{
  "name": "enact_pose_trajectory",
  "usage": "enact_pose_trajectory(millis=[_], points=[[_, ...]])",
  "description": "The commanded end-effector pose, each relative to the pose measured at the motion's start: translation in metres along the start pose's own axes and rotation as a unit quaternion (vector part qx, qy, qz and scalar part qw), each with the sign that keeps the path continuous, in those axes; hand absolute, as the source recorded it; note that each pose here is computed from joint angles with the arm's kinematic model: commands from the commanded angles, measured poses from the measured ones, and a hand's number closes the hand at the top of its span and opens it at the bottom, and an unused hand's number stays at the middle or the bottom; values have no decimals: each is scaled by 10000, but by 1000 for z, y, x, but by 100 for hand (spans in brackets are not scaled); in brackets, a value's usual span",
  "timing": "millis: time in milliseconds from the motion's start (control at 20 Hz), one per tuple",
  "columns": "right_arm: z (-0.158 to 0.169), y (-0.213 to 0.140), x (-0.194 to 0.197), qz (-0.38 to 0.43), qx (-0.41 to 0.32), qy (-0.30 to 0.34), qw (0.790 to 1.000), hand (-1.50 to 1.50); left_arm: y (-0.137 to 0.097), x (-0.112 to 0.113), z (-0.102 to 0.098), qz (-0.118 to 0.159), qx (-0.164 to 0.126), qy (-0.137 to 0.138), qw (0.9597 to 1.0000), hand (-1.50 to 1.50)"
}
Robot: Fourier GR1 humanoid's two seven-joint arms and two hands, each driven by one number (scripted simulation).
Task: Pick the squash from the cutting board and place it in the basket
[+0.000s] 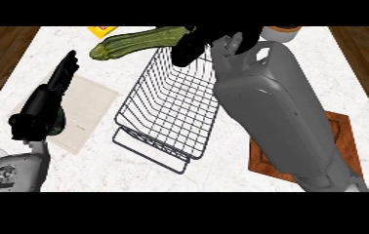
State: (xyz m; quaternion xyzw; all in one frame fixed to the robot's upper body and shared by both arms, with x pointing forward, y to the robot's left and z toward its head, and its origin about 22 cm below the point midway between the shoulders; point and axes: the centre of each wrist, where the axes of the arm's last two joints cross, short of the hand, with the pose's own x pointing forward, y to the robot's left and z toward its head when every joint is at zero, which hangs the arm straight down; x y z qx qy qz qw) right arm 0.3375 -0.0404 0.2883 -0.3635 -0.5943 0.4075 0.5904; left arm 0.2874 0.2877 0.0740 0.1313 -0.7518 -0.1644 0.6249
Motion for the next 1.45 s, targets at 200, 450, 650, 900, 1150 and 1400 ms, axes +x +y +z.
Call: enact_pose_trajectory(millis=[200, 450, 650, 900, 1150, 1400], points=[[-4, 5, 8, 155, 885, 471, 9948, -150, -4, -5, 2, -44, -57, -21, 10000, 0], [2, 13, -12, -440, 742, 295, 9958, -150, 5, -8, 7, 50, -49, 103, 9999, 0], [2, -8, -8, -1646, 11, 126, 9863, -150, 0, -1, -6, -27, 22, -26, 10000, 0], [7, -30, -42, -2727, -1131, 514, 9540, -150, 1, -14, 8, 37, 45, 26, 10000, 0], [4, -58, -76, -3375, -1875, 1054, 9164, -150, 5, -6, 7, 38, -54, 95, 9999, 0], [21, -75, -146, -3612, -2452, 1324, 8899, -150, 12, -6, 3, 28, 55, 91, 9999, 0]])
